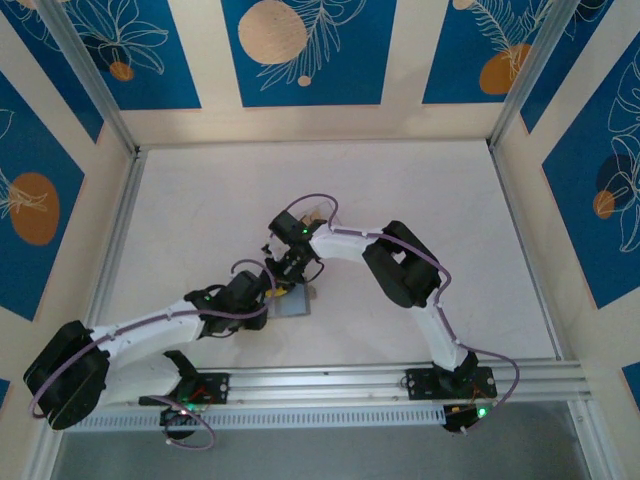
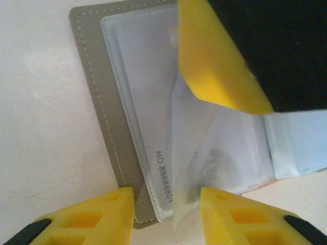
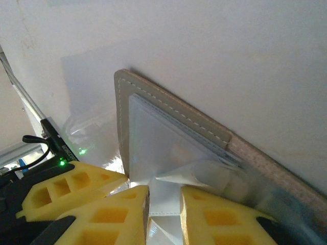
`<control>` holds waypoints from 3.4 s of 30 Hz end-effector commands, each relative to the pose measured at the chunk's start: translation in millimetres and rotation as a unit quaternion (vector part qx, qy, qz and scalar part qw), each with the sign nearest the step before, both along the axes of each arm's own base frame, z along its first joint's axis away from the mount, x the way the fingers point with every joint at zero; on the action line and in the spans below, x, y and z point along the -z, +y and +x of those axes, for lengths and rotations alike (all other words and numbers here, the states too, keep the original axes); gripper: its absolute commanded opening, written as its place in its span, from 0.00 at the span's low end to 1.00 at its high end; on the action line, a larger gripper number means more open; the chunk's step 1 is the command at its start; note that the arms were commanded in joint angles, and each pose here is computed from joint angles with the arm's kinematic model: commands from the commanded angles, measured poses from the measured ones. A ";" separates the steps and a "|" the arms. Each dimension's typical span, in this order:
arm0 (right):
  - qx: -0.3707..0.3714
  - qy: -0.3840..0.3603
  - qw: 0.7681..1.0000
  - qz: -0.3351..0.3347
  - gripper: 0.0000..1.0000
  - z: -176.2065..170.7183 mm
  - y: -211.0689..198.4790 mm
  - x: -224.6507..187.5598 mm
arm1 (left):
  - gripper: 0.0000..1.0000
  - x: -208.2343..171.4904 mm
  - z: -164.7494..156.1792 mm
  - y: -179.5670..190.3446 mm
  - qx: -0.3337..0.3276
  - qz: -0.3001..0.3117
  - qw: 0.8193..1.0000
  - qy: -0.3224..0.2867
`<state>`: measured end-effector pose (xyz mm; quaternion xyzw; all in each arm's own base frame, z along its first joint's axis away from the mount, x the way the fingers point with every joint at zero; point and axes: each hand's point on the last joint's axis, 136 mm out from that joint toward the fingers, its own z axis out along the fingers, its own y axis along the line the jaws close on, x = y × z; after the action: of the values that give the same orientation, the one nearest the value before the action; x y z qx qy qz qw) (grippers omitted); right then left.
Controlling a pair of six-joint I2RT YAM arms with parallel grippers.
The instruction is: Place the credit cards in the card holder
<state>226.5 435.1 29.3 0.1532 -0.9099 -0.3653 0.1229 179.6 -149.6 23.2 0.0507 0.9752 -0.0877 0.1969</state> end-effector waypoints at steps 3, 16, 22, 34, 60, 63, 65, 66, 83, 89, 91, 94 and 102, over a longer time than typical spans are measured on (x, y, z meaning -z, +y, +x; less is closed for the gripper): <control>-0.002 -0.010 0.999 -0.034 0.25 -0.2 -11.3 9.3 | 0.37 -8.3 8.2 16.9 -0.046 0.021 0.998 -0.034; -0.019 -0.031 0.999 -0.025 0.25 5.2 -9.3 -10.4 | 0.36 2.0 12.0 22.5 -0.059 0.048 0.997 -0.032; -0.030 -0.045 0.998 -0.014 0.25 5.2 -5.4 -20.8 | 0.35 7.9 12.6 28.1 -0.072 0.067 0.995 -0.027; 0.005 -0.158 0.987 -0.010 0.29 24.2 -33.0 -83.7 | 0.35 7.3 12.1 28.6 -0.073 0.070 0.995 -0.023; 0.009 -0.093 0.978 -0.187 0.01 -30.6 -109.9 29.7 | 0.13 -22.3 67.0 -16.3 -0.043 0.053 0.996 -0.059; 0.001 -0.099 0.978 -0.181 0.02 -24.7 -115.1 26.6 | 0.12 -12.3 66.7 -10.6 -0.045 0.072 0.995 -0.051; -0.004 -0.103 0.978 -0.182 0.02 -20.8 -119.2 25.9 | 0.11 -6.4 66.1 -6.4 -0.047 0.084 0.994 -0.045; -0.004 -0.105 0.978 -0.181 0.01 -19.0 -120.8 24.5 | 0.11 -3.7 65.1 -5.2 -0.048 0.088 0.994 -0.043; 0.135 -0.269 0.942 -0.149 0.31 100.0 -161.3 -105.1 | 0.09 26.3 47.9 -3.0 -0.048 0.074 0.996 -0.009; 0.141 -0.294 0.921 -0.215 0.31 151.4 -179.9 -105.6 | 0.08 25.1 48.1 -8.0 -0.045 0.061 0.997 -0.007; 0.136 -0.293 0.920 -0.222 0.32 162.1 -179.7 -99.6 | 0.08 25.1 47.8 -8.2 -0.045 0.060 0.997 -0.007; 0.127 -0.282 0.925 -0.221 0.32 174.0 -174.4 -89.3 | 0.08 26.2 46.6 -8.6 -0.044 0.059 0.997 -0.005; 0.101 -0.273 0.928 -0.231 0.32 188.9 -160.7 -66.2 | 0.08 26.2 46.2 -9.8 -0.043 0.056 0.998 -0.003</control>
<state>412.5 272.2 83.0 0.1049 -0.9805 -0.1031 -0.1302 252.5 -170.4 22.7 0.0174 0.9637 -0.0307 0.2647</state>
